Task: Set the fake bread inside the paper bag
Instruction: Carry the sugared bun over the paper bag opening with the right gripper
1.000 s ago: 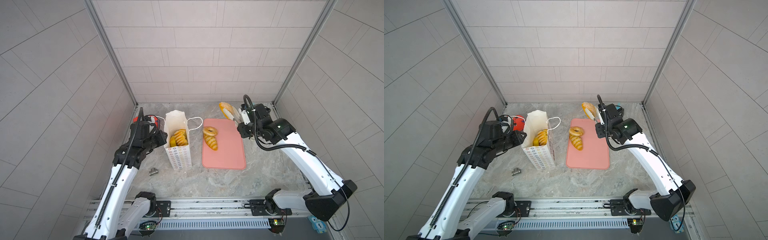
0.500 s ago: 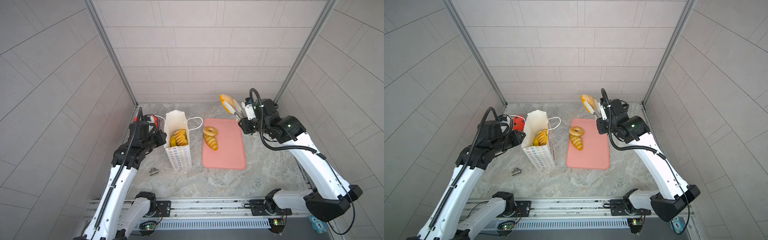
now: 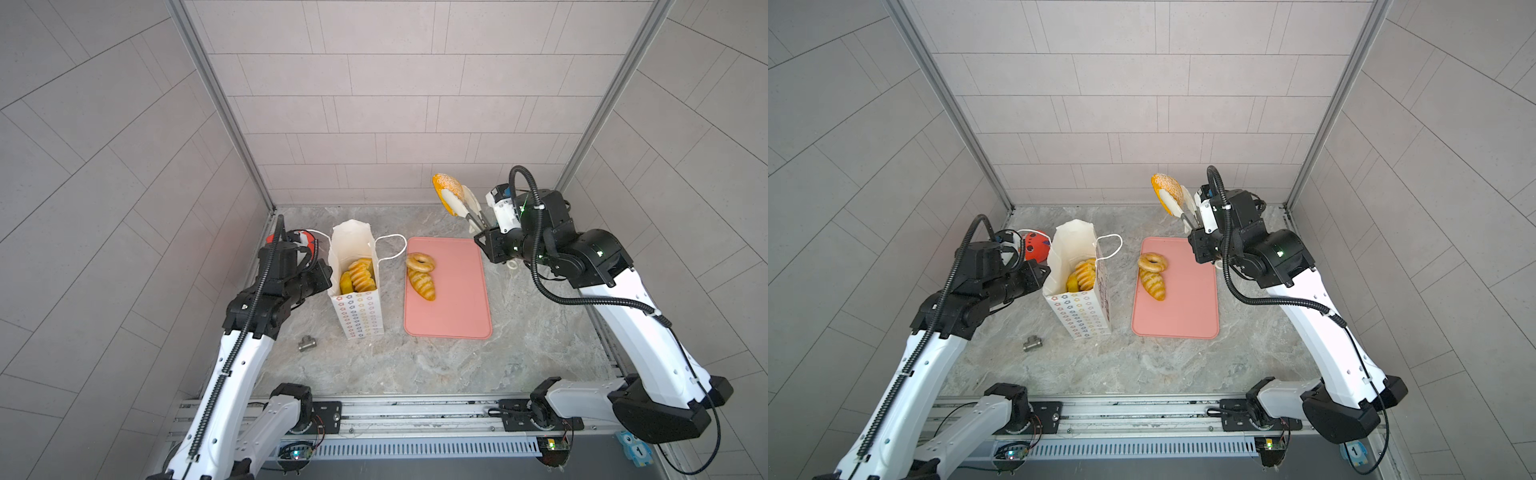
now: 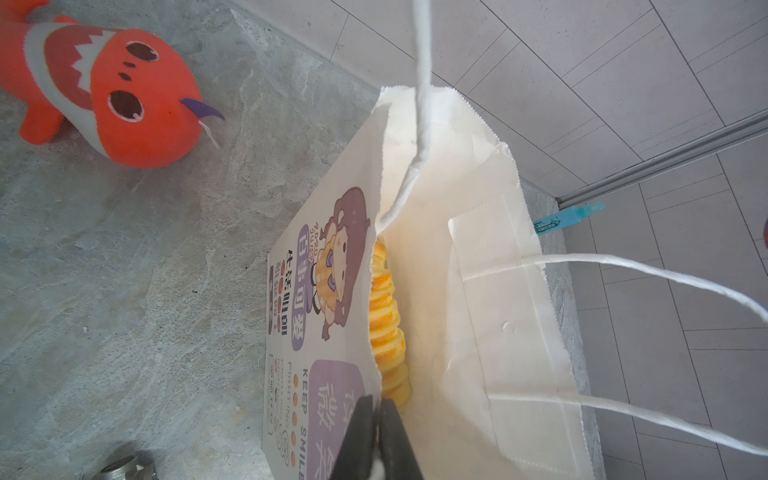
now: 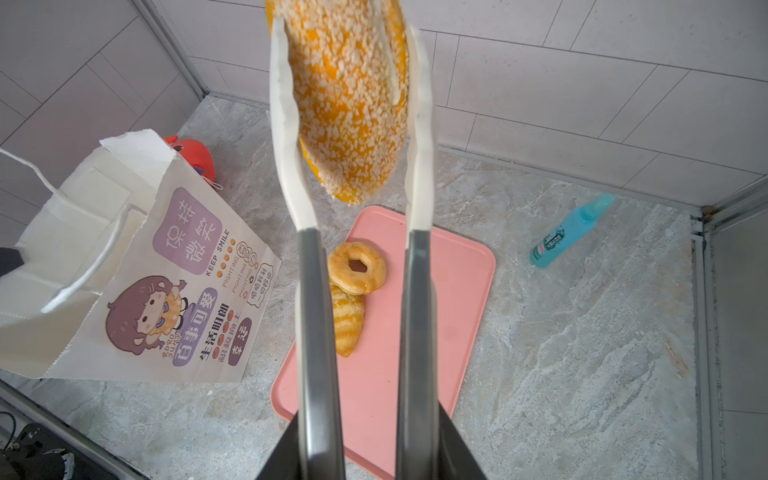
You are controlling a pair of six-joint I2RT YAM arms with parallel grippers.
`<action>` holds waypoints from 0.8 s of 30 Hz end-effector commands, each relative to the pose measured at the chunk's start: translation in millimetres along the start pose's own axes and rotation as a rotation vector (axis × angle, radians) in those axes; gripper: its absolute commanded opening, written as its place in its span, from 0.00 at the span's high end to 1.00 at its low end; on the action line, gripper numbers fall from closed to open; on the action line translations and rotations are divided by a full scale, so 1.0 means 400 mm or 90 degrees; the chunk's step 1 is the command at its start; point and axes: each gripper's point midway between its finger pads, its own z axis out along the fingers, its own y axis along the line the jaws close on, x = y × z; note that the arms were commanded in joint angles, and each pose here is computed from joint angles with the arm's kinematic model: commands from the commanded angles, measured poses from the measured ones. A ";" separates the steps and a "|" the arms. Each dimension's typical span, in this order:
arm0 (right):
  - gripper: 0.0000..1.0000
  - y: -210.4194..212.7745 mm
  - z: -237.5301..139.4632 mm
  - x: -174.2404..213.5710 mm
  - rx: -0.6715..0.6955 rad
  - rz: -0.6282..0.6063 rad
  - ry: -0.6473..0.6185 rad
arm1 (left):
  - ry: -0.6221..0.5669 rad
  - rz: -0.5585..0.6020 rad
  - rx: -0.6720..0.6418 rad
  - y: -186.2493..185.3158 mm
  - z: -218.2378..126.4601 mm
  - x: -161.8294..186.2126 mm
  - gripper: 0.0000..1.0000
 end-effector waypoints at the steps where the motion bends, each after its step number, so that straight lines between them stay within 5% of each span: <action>1: 0.63 0.019 -0.044 -0.045 -0.020 0.009 -0.047 | -0.015 0.006 0.003 -0.008 -0.020 -0.010 0.91; 24: 0.63 0.181 -0.088 -0.088 -0.115 -0.042 -0.079 | -0.016 0.002 0.002 -0.005 -0.018 -0.007 0.91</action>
